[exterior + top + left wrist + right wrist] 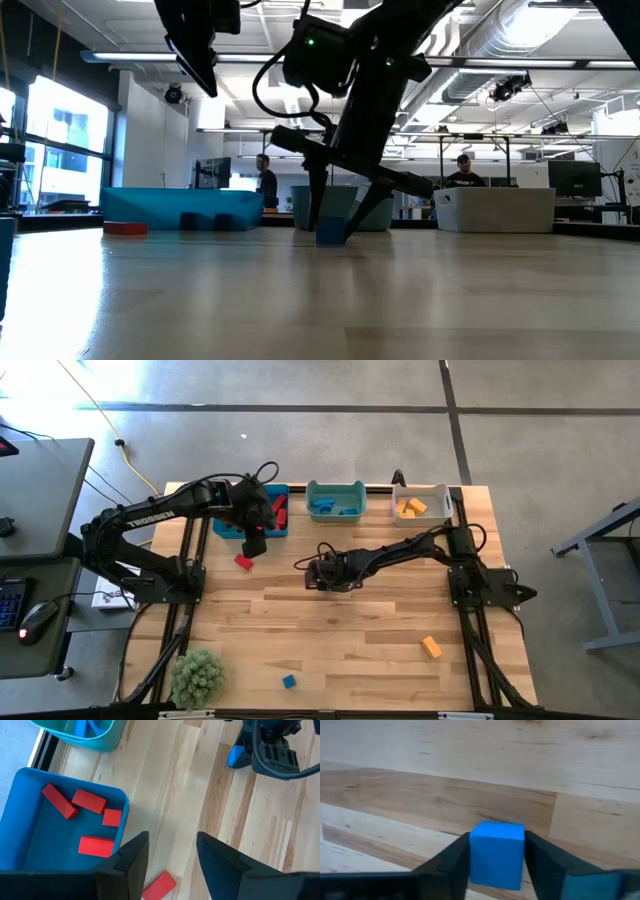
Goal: Sort & place blocks by color
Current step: Put the blue block into the green bin
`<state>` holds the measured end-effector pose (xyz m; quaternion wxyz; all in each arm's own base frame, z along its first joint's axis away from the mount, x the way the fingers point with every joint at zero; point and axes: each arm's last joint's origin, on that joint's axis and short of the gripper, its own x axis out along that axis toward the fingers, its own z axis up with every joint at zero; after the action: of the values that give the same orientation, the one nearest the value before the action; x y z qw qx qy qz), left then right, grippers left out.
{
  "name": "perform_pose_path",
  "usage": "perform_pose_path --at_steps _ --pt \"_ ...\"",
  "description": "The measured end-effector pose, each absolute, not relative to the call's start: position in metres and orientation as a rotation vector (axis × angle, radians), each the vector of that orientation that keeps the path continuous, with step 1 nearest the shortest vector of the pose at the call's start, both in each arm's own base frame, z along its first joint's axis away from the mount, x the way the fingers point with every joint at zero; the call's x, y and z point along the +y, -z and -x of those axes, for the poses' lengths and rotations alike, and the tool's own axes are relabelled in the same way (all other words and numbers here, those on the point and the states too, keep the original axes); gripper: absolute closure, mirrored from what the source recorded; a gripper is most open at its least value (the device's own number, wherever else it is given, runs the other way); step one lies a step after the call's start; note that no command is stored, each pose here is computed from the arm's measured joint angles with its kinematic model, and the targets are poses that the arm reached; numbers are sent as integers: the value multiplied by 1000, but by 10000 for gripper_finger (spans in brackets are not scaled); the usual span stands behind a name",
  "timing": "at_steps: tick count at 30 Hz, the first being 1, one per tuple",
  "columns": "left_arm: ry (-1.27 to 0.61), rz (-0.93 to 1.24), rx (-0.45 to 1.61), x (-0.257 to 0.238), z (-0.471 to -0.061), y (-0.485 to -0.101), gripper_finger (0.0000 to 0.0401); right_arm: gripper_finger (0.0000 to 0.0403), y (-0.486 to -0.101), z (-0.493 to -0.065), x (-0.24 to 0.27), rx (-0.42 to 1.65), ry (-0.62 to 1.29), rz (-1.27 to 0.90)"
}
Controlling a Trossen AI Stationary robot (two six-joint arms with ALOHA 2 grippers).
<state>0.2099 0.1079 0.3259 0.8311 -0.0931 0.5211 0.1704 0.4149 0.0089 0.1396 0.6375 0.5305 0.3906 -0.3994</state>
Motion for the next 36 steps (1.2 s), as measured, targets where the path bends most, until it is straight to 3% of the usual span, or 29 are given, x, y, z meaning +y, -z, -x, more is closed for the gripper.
perform_pose_path --at_steps 3,11,29,36 --pt "-361 196 1106 108 -210 -326 245 302 -140 -415 7 912 889 -1196" --pt "-365 203 1104 108 -210 -326 245 302 -151 -412 -17 958 780 -1052" --pt "-495 395 1064 108 -210 -326 245 302 -243 -370 -149 728 572 -665" --pt "-557 489 1039 108 -210 -326 245 302 -244 -353 -196 717 544 -457"
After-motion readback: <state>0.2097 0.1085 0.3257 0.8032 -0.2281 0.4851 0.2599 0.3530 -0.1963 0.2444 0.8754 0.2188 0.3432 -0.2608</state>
